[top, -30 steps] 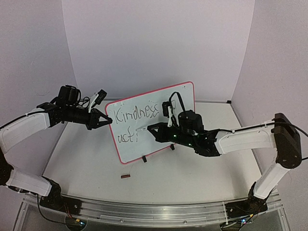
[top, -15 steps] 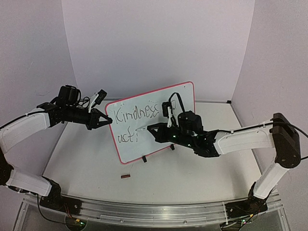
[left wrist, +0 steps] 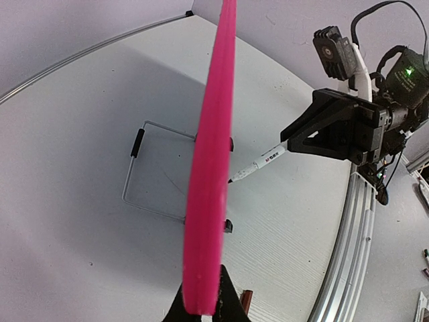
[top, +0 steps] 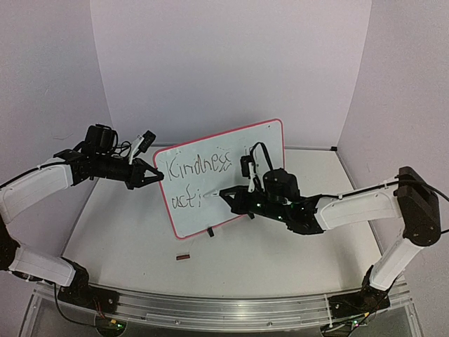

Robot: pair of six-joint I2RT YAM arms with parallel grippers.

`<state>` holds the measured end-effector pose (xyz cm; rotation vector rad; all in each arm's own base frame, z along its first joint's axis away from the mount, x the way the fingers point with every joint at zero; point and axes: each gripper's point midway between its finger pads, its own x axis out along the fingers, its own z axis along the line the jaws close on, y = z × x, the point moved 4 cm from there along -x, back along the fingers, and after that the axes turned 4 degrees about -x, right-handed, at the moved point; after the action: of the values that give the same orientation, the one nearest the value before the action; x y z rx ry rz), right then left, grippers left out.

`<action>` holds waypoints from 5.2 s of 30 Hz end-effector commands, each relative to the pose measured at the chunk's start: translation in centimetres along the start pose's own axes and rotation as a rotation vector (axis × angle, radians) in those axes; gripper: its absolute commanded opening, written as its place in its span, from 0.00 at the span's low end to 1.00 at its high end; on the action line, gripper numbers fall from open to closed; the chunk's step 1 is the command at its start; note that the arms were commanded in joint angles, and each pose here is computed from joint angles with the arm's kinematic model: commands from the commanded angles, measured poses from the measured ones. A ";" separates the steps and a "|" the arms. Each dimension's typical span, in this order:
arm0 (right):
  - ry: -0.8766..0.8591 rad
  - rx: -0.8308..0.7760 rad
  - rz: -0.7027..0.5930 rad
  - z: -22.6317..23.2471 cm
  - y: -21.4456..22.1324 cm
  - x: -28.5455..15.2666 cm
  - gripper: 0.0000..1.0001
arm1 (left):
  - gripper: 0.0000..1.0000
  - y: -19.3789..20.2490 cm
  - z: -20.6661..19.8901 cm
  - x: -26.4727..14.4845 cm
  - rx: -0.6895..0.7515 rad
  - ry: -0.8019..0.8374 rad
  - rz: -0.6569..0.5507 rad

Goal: Write a sentence on the whiteboard

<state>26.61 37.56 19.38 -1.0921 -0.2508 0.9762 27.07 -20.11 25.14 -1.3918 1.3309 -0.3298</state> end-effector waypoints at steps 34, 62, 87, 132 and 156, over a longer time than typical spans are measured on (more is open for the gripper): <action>0.056 -0.001 0.023 -1.7 -0.1 0.9 0.00 | 0.00 1.9 0.5 0.8 -0.011 -0.031 0.088; 0.022 -0.049 -0.061 0.5 -4.0 0.4 0.00 | 0.00 1.9 0.5 0.8 -0.012 -0.029 0.086; 0.053 -0.030 -0.053 -0.7 -3.2 -1.0 0.00 | 0.00 1.9 0.5 0.9 -0.015 -0.024 0.089; 0.053 0.010 -0.095 -0.9 -4.4 -0.8 0.00 | 0.00 1.9 0.6 0.9 -0.012 -0.028 0.089; 0.114 0.041 -0.143 -2.4 -4.2 -2.0 0.00 | 0.00 2.0 0.5 1.0 -0.013 -0.026 0.091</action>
<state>28.89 34.62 21.64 -1.1008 -0.2064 0.8245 27.09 -20.14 25.12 -1.3945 1.3323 -0.3275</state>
